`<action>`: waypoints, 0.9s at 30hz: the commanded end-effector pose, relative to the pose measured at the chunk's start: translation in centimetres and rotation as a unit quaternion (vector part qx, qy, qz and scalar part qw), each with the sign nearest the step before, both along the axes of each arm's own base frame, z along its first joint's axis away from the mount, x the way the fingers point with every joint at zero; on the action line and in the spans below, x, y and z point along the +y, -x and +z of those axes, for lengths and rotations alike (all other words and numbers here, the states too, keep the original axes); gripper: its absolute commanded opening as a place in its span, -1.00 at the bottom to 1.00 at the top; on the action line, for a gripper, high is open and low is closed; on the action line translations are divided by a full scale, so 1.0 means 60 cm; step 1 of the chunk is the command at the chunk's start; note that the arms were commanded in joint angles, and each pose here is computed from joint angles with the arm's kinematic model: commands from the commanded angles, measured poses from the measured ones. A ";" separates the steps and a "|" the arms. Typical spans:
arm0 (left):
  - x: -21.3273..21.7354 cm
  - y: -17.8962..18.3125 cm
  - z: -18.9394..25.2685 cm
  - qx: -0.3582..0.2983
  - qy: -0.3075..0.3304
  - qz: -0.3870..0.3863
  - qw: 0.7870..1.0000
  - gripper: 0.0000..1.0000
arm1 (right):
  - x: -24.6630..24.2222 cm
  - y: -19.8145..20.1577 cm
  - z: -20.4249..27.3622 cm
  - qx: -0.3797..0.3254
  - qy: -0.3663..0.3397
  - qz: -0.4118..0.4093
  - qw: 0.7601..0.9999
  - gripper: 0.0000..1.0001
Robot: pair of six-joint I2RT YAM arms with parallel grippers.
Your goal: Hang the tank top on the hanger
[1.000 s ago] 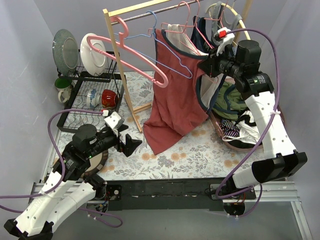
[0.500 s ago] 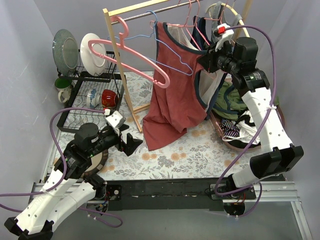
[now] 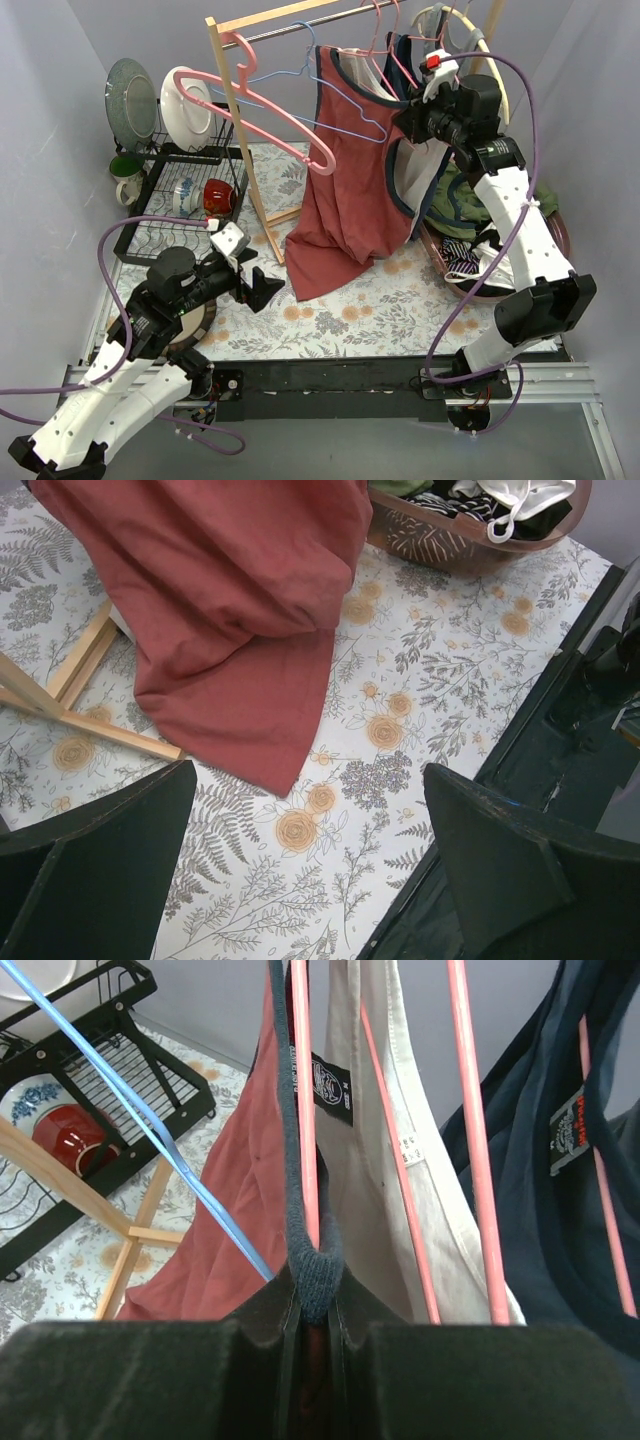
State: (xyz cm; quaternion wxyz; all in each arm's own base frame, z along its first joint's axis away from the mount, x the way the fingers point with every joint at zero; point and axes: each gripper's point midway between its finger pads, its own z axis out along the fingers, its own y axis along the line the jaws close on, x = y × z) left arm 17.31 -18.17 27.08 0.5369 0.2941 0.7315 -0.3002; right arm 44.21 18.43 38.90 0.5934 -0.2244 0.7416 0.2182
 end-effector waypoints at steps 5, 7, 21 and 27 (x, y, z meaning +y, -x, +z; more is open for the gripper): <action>-0.008 0.003 0.019 0.015 0.027 0.000 1.000 0.96 | -0.056 0.057 0.109 -0.109 0.003 -0.017 0.994 -0.22; -0.012 0.000 0.021 0.027 0.031 0.002 0.999 0.96 | -0.059 0.075 0.114 -0.116 0.010 -0.013 0.993 0.14; 0.057 -0.052 0.173 -0.015 0.082 0.166 0.983 0.96 | -0.173 0.236 0.141 -0.157 0.073 -0.099 0.980 0.87; 0.120 -0.061 0.261 -0.072 0.120 0.256 0.957 0.96 | -0.256 0.289 0.156 -0.163 0.060 -0.211 0.962 0.97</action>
